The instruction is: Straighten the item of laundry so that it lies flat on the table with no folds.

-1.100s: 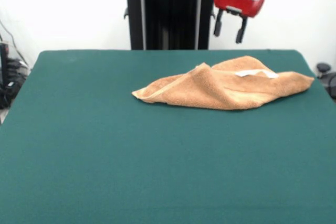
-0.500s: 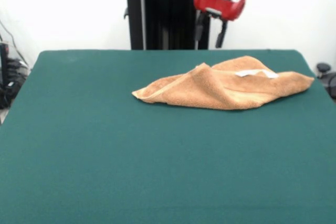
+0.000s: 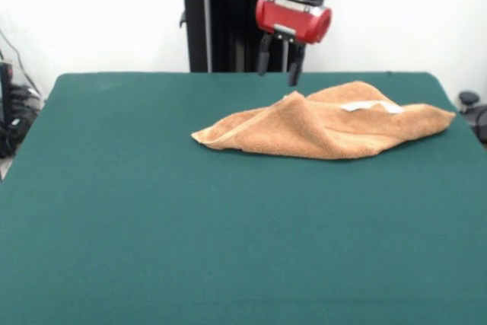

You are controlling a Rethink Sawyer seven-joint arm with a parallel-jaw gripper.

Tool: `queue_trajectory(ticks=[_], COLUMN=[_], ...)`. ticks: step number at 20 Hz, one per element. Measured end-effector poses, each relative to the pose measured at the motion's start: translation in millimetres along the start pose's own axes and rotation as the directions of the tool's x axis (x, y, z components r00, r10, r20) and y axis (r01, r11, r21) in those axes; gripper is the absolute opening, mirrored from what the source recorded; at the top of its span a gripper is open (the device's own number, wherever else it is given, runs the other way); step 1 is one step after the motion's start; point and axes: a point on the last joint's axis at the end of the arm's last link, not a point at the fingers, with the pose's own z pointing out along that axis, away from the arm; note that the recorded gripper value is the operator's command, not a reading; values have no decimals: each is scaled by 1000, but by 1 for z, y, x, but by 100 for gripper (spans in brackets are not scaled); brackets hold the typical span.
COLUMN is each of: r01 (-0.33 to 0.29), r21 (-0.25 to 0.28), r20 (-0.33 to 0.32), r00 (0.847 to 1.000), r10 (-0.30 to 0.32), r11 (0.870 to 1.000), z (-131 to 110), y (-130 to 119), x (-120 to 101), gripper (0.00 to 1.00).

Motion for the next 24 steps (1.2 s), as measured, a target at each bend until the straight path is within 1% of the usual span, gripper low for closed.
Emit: queue_trajectory(ticks=[5, 14, 18, 22, 24], r01=[2, -5, -2, 1, -1], r21=[-10, -71, -85, -108, -111], r20=[-14, -45, -47, -65, -71], r00=[1000, 999, 999, 998, 997], r10=[-2, 2, -2, -8, -6], r11=[1000, 997, 996, 994, 994], z=[4, 16, 23, 30, 31], y=[5, 19, 21, 27, 27], x=[3, 2, 5, 10, 10], gripper=[100, 100, 100, 100, 100])
